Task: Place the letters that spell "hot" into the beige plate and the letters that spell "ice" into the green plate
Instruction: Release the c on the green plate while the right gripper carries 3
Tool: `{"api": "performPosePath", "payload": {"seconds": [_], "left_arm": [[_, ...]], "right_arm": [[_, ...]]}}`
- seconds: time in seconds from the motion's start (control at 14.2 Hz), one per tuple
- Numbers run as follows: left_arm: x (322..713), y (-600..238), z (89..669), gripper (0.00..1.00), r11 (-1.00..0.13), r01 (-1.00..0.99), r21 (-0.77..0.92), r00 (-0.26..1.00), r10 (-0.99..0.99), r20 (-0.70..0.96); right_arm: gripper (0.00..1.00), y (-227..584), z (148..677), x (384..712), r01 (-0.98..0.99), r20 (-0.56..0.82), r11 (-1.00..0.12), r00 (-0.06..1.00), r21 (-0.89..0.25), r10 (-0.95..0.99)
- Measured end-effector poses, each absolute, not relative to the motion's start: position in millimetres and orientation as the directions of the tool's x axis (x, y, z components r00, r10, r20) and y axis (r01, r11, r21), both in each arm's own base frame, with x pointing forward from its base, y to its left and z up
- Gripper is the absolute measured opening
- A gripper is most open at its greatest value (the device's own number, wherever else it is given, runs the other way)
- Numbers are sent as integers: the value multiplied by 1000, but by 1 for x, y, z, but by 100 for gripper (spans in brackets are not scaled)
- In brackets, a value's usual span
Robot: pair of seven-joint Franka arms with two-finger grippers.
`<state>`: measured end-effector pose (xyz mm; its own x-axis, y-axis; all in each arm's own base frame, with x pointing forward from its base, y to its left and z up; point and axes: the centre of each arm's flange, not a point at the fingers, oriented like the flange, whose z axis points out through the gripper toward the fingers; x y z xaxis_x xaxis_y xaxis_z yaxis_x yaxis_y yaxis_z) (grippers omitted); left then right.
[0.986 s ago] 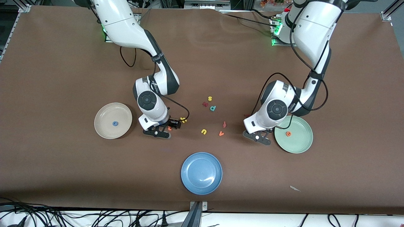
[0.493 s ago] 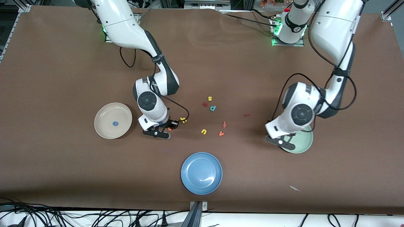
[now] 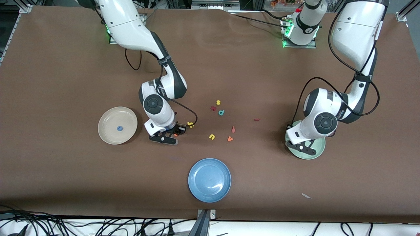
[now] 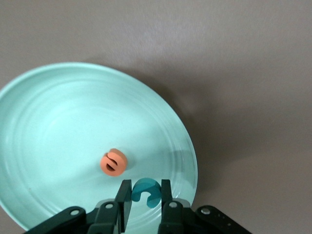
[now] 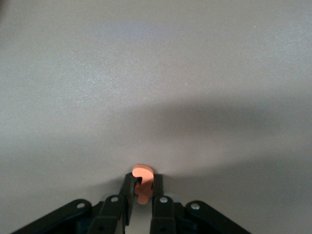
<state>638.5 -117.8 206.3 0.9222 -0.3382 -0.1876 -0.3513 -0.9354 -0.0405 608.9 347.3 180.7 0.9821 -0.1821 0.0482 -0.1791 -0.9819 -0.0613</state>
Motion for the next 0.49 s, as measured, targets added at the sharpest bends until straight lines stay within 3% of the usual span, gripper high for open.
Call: {"api": "performPosePath", "payload": {"seconds": [0.28, 0.49], "left_arm": [[622, -110, 178, 28, -937, -349, -34, 927, -339, -159], [626, -105, 187, 51, -937, -349, -37, 930, -341, -137]], "right_arm": [[19, 339, 194, 621, -150, 41, -987, 987, -50, -152], [19, 305, 225, 638, -87, -7, -996, 996, -30, -87]]}}
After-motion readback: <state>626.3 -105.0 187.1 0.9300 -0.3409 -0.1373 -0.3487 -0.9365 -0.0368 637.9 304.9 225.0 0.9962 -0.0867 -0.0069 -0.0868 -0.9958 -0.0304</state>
